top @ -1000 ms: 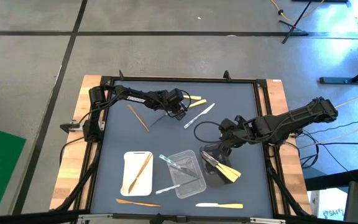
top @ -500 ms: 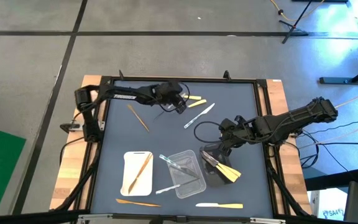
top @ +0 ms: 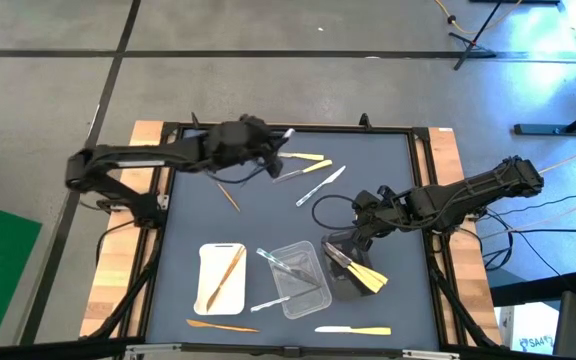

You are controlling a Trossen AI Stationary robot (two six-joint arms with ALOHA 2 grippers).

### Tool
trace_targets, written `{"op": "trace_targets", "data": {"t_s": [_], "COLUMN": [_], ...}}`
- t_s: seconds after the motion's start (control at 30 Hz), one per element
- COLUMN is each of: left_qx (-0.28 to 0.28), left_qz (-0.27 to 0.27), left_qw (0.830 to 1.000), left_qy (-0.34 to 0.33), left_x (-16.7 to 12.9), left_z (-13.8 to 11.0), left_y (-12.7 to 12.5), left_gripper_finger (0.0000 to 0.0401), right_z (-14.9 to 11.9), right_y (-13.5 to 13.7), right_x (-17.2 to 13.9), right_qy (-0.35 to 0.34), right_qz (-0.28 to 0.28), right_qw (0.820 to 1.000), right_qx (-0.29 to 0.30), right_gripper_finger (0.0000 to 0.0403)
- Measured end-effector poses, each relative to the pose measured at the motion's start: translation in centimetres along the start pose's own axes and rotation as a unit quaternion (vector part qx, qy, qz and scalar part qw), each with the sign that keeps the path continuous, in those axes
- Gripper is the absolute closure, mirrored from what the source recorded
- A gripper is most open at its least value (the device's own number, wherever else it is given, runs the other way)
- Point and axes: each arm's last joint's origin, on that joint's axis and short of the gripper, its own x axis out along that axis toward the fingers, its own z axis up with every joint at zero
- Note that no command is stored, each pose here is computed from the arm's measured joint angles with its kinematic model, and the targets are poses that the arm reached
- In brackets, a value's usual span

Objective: Sort silverware by color (type)
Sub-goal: Put the blue patterned table knife into the transparent bin

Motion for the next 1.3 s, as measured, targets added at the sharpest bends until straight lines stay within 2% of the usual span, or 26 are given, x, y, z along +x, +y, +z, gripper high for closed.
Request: {"op": "trace_targets", "data": {"t_s": [0.13, 0.3, 0.53, 0.77, 0.93, 1.13, 1.3], "left_qx": [0.007, 0.019, 0.037, 0.012, -0.035, -0.109, -0.119], "left_qz": [-0.01, -0.024, -0.017, -0.084, -0.131, -0.222, -0.256], "left_qw": [0.999, 0.997, 0.995, 0.985, 0.968, 0.918, 0.896], "left_qy": [-0.049, -0.075, -0.086, -0.153, -0.21, -0.31, -0.344], "left_x": [-4.0, -7.4, -9.9, -11.3, -11.1, -11.4, -11.2], "left_z": [1.7, 2.1, 1.2, -1.1, -3.9, -6.5, -7.8], "left_y": [-1.3, -3.3, -6.4, -9.1, -9.2, -8.2, -8.3], "left_gripper_finger": [0.0378, 0.0378, 0.0378, 0.0378, 0.0378, 0.0378, 0.0379], "right_z": [0.0, 0.0, 0.3, 1.8, 3.3, 5.1, 6.4], "right_y": [0.0, 0.0, 0.3, 1.7, 2.9, 4.1, 5.0], "right_x": [0.0, 0.0, 0.0, -0.3, -1.0, -2.4, -3.5], "right_qy": [-0.001, -0.004, -0.02, -0.098, -0.189, -0.304, -0.391], "right_qz": [0.0, -0.001, 0.013, 0.076, 0.126, 0.167, 0.194], "right_qw": [1.0, 1.0, 1.0, 0.99, 0.967, 0.925, 0.886], "right_qx": [0.0, 0.001, -0.009, -0.073, -0.119, -0.154, -0.155], "right_gripper_finger": [0.0283, 0.0283, 0.0283, 0.0283, 0.0283, 0.0283, 0.0283]}}
